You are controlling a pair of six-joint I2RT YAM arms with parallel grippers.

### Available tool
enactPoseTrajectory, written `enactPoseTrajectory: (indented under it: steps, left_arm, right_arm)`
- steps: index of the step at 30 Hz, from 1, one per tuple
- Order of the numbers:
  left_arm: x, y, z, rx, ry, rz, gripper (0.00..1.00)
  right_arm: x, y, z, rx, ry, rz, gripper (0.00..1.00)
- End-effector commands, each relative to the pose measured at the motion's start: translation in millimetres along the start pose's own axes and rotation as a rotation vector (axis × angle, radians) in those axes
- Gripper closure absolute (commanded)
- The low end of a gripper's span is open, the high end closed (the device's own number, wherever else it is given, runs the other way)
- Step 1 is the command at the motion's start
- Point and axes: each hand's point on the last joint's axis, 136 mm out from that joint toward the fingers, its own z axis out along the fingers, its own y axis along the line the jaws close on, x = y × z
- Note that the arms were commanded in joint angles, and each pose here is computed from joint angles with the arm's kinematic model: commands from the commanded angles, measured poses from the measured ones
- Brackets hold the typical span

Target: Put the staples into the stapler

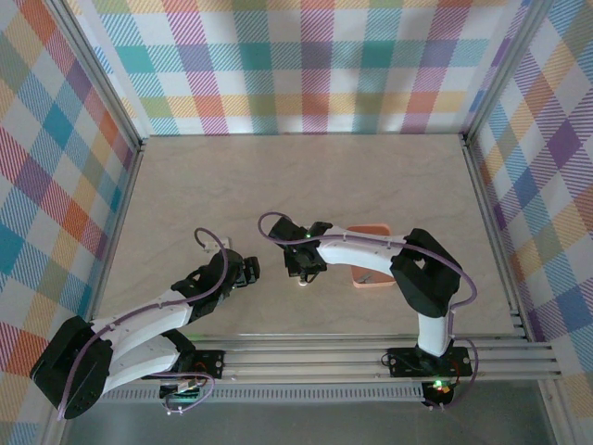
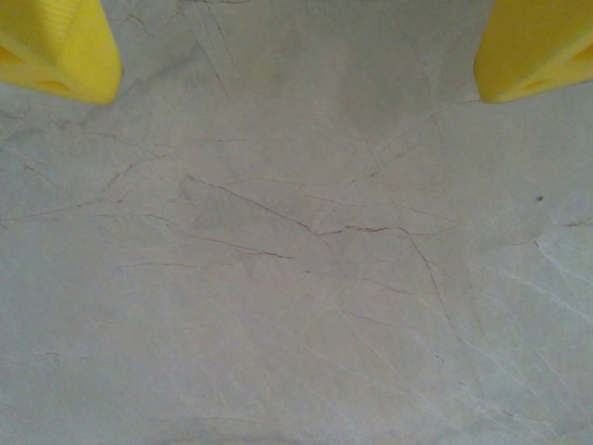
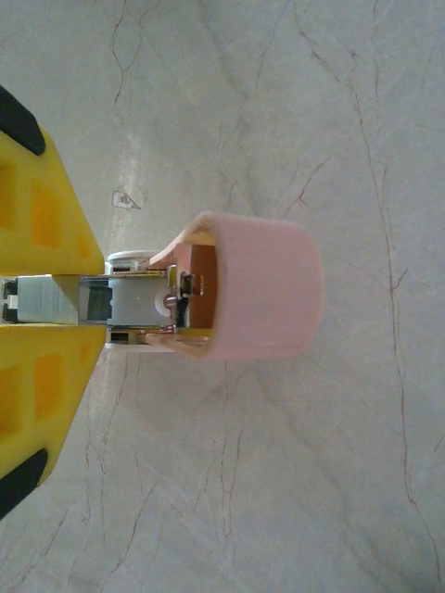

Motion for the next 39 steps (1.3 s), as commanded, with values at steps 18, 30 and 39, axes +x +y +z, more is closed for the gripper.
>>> enactPoseTrajectory:
  steps: [18, 30, 39]
  left_arm:
    - [-5, 4, 0, -0.009, -0.018, -0.018, 0.03]
    - [-7, 4, -2, -0.006, -0.025, -0.016, 0.02]
    - [-10, 1, -4, 0.002, -0.032, -0.016, 0.03]
  right_arm:
    - [13, -4, 8, 0.034, 0.048, -0.014, 0.84]
    - [7, -1, -3, 0.008, 0.013, -0.013, 0.74]
    - [0, 2, -15, -0.024, -0.026, -0.005, 0.70]
